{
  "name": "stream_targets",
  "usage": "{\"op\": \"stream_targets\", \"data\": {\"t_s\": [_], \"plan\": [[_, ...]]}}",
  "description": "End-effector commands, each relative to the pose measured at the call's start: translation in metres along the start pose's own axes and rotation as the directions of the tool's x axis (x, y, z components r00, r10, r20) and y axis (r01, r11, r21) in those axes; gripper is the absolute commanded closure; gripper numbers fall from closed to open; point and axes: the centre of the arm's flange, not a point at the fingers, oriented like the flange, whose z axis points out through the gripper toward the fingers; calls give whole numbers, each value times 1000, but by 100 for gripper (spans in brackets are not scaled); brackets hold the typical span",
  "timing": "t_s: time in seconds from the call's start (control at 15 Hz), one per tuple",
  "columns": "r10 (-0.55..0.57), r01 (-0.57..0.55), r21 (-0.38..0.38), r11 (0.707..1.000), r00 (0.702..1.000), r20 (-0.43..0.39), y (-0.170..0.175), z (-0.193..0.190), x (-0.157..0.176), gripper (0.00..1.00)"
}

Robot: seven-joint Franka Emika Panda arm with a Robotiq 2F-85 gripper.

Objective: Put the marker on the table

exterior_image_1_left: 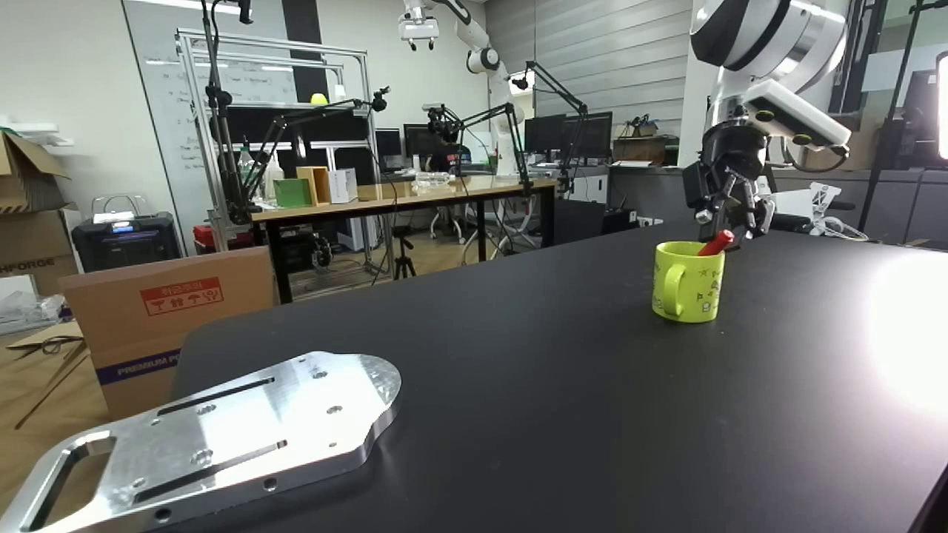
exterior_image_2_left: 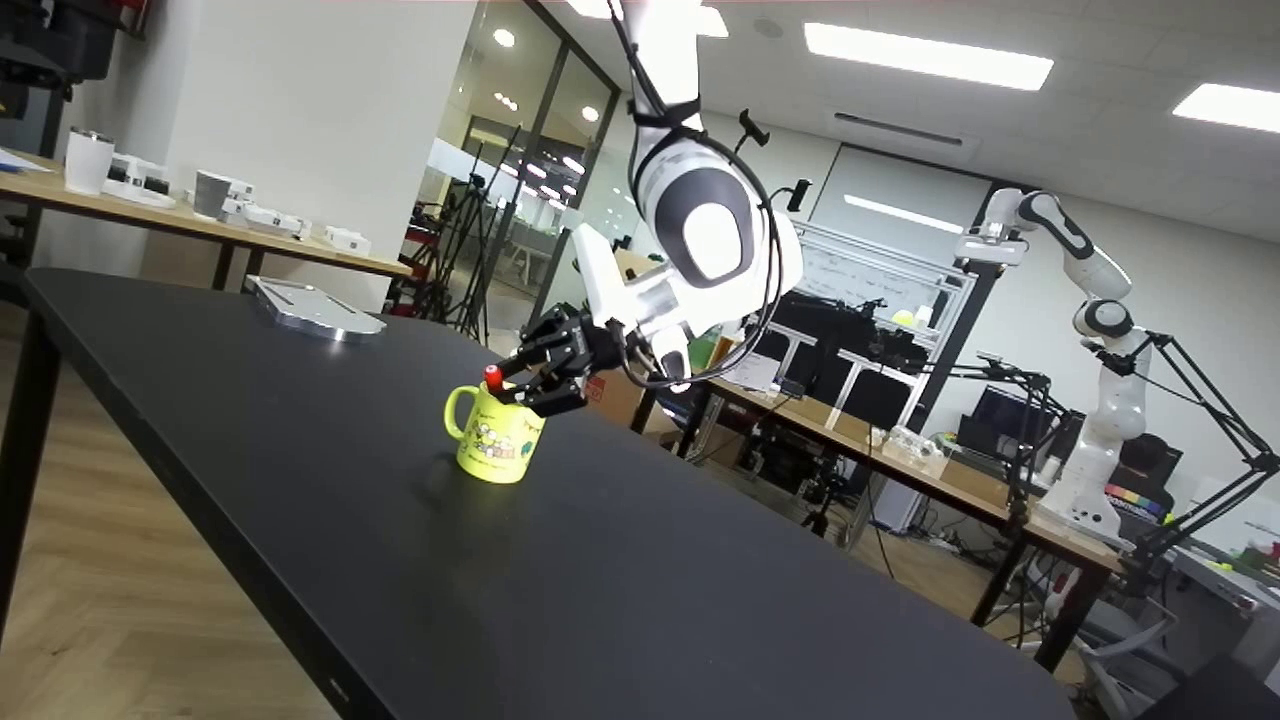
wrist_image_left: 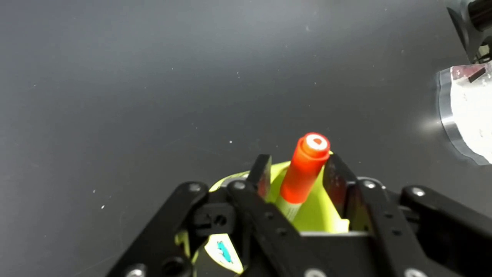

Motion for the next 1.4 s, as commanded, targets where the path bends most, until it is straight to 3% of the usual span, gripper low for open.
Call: {"op": "stream_targets", "data": {"t_s": [0.0, 0.13, 0.47, 1.0, 1.13, 1.33], "plan": [[43, -43, -10, 999, 999, 29, -3, -4, 5, 88], [51, -51, 8, 999, 998, 37, 0, -9, 3, 99], [10, -10, 16, 1000, 1000, 10, -14, -32, -16, 95], [-126, 128, 10, 992, 987, -100, -60, -119, -113, 95], [-109, 101, -53, 994, 976, -190, -52, -138, -134, 95], [-84, 37, -141, 989, 933, -349, -4, -167, -143, 95]]}}
